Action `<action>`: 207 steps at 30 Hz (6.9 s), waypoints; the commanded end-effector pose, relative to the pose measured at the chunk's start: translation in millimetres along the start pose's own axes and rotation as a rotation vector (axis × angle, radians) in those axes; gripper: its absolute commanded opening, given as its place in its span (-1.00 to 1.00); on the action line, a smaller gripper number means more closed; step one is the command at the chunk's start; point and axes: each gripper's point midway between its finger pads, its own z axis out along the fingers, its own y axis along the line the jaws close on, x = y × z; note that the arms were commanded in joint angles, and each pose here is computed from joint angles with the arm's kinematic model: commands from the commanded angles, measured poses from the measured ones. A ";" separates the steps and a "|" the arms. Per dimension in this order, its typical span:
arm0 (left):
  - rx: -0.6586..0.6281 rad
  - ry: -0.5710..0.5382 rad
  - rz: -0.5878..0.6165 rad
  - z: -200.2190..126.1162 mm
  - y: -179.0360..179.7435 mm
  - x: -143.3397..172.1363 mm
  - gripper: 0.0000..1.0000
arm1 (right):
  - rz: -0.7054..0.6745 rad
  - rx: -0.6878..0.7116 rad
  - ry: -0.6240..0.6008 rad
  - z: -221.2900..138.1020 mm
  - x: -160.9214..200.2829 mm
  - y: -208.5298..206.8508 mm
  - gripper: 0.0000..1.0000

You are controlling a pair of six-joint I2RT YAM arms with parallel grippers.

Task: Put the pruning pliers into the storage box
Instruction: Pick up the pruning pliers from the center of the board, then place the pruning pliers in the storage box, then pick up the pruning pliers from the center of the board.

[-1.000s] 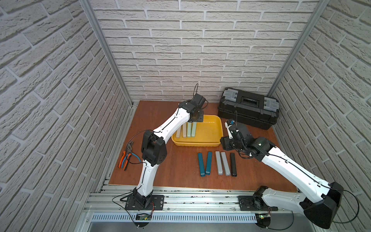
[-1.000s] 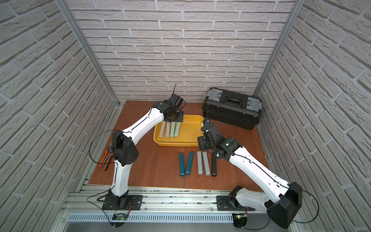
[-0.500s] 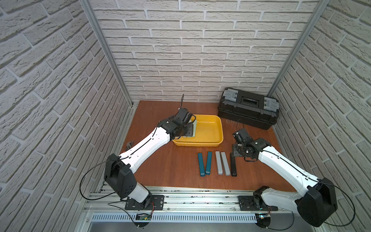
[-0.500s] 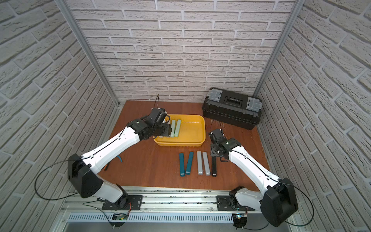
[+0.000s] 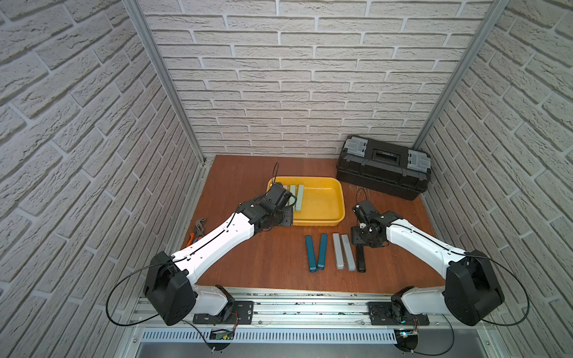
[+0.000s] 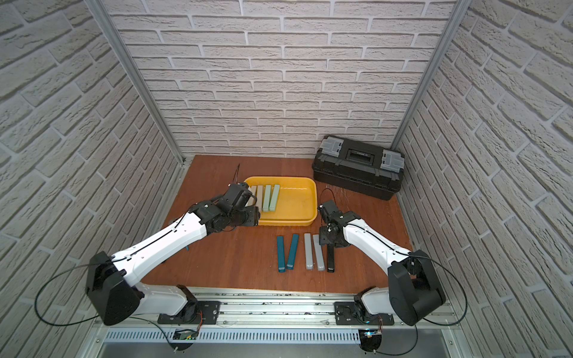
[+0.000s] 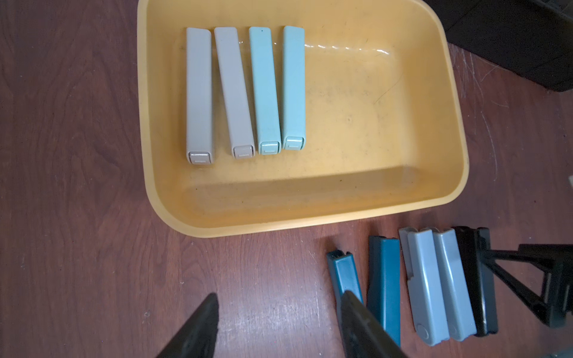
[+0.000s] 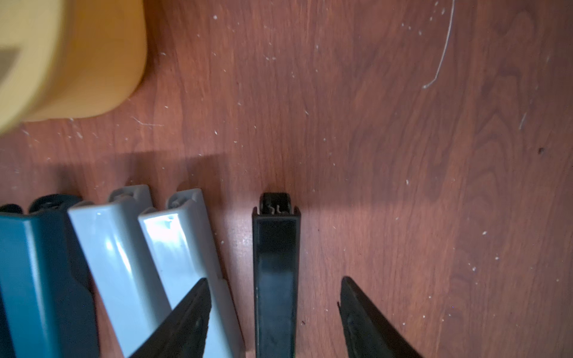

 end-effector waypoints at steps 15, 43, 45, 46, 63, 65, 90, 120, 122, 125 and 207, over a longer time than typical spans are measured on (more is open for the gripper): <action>0.023 -0.018 -0.049 3.5 5.8 1.4 0.26 | 0.051 -0.019 0.119 35.5 19.3 -3.9 0.11; 0.007 -0.024 -0.087 4.6 19.1 -0.3 0.26 | 0.035 -0.031 0.059 -2.5 -0.2 -7.0 -0.54; 0.009 -0.026 -0.090 4.3 19.6 -0.3 0.27 | 0.033 -0.053 0.032 -17.5 -11.0 -2.6 -0.54; 0.010 -0.026 -0.088 4.2 19.1 0.0 0.27 | 0.028 -0.065 0.025 -25.2 -16.3 0.3 -0.55; -0.030 -0.113 -0.140 -34.1 47.2 -4.0 0.27 | -0.077 -0.334 -0.110 -87.7 -169.3 123.4 -0.57; -0.032 -0.115 -0.146 -38.9 49.5 -2.9 0.27 | -0.099 -0.343 -0.109 -77.8 -178.6 140.8 -0.55; -0.008 -0.116 -0.203 -40.2 62.4 16.4 0.28 | -0.010 -0.309 -0.035 51.6 -218.2 216.1 -0.56; -0.034 -0.087 -0.253 -28.9 77.5 32.8 0.28 | 0.013 -0.357 -0.056 80.8 -225.1 249.4 -0.47; -0.033 -0.090 -0.256 -29.6 77.5 32.7 0.28 | 0.011 -0.363 -0.065 72.1 -227.1 249.0 -0.43; -0.030 -0.092 -0.260 -30.0 77.0 32.2 0.28 | 0.011 -0.365 -0.085 58.4 -231.3 247.0 -0.38; 0.053 -0.012 -0.165 16.1 27.4 3.5 0.28 | -0.113 0.007 -0.006 31.6 12.8 50.8 -0.13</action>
